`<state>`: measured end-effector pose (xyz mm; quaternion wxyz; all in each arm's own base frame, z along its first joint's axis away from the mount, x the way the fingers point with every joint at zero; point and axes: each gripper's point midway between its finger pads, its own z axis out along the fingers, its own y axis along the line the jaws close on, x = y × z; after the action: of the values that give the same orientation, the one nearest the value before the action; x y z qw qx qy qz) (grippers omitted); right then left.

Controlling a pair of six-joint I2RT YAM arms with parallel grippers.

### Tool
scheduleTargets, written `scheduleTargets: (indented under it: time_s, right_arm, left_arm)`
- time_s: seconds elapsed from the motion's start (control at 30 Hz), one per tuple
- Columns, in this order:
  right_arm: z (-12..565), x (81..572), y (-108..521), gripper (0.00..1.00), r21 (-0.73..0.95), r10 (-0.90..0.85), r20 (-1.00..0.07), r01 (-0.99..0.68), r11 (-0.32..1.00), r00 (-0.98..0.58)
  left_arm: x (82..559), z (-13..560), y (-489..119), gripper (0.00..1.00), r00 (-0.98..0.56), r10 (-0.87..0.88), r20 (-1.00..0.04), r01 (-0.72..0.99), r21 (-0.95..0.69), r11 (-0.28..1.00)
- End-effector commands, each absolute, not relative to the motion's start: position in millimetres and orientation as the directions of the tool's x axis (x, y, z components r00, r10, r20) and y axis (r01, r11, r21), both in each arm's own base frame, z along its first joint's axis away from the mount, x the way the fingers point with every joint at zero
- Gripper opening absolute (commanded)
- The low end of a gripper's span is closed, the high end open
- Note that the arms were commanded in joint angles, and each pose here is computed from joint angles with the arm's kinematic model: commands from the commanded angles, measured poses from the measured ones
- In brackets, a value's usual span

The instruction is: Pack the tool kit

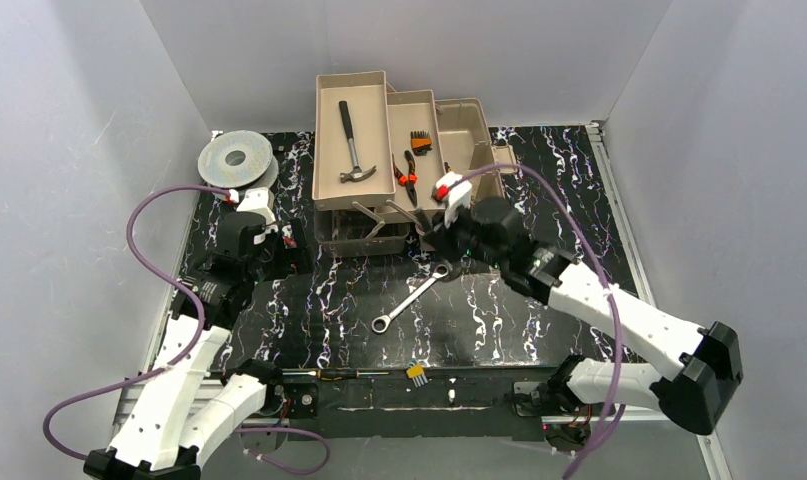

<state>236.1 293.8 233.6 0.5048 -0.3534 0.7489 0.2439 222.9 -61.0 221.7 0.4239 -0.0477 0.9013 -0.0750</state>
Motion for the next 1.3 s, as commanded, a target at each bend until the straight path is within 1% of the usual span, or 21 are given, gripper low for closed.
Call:
scheduleTargets:
  time_s: [0.0,0.17,0.3,0.43,0.53,0.8,0.83,0.87,0.9,0.93,0.97,1.03,1.13,1.27]
  right_arm:
    - [276,290,279,0.01,0.187,-0.075,-0.924,-0.613,0.768,-0.376]
    - [280,345,245,0.01,0.280,0.044,-0.881,-0.446,0.850,-0.470]
    - [279,384,219,0.01,0.324,0.120,-0.863,-0.354,0.877,-0.491]
    - [273,414,204,0.01,0.327,0.133,-0.851,-0.314,0.891,-0.509]
    - [257,434,201,0.01,0.306,0.119,-0.835,-0.275,0.911,-0.537]
    - [216,467,213,0.01,0.343,0.147,-0.778,-0.217,0.914,-0.611]
    - [212,469,214,0.03,0.349,0.146,-0.769,-0.217,0.912,-0.623]
    - [209,472,215,0.20,0.355,0.148,-0.760,-0.213,0.910,-0.633]
    - [207,473,215,0.40,0.358,0.151,-0.752,-0.205,0.911,-0.642]
    - [207,473,215,0.54,0.360,0.150,-0.747,-0.204,0.910,-0.648]
    - [210,472,215,0.62,0.361,0.151,-0.748,-0.206,0.909,-0.646]
    - [219,468,214,0.67,0.363,0.154,-0.758,-0.213,0.907,-0.633]
    - [231,456,208,0.68,0.360,0.158,-0.774,-0.221,0.907,-0.613]
    - [245,428,200,0.68,0.370,0.163,-0.787,-0.244,0.896,-0.594]
  left_arm:
    - [221,228,-67,0.98,-0.621,-0.141,-0.771,0.027,-0.201,0.979]
    - [219,226,-69,0.98,-0.623,-0.133,-0.771,0.041,-0.201,0.979]
    - [221,226,-67,0.98,-0.614,-0.120,-0.780,0.047,-0.188,0.981]
    - [225,226,-68,0.98,-0.616,-0.110,-0.780,0.054,-0.181,0.982]
    - [226,226,-69,0.98,-0.620,-0.099,-0.778,0.059,-0.173,0.983]
    - [220,222,-65,0.98,-0.620,-0.102,-0.778,0.050,-0.168,0.984]
    - [219,220,-64,0.98,-0.624,-0.101,-0.775,0.047,-0.167,0.985]
    - [219,218,-64,0.98,-0.626,-0.102,-0.773,0.046,-0.167,0.985]
    - [218,217,-64,0.98,-0.629,-0.102,-0.770,0.045,-0.167,0.985]
    - [218,215,-65,0.98,-0.634,-0.102,-0.767,0.046,-0.169,0.984]
    - [217,213,-67,0.98,-0.641,-0.102,-0.761,0.052,-0.175,0.983]
    - [215,209,-76,0.98,-0.660,-0.092,-0.745,0.094,-0.204,0.974]
    - [211,202,-96,0.98,-0.687,-0.074,-0.723,0.177,-0.266,0.947]
    - [214,192,-92,0.98,-0.699,-0.081,-0.710,0.144,-0.250,0.957]
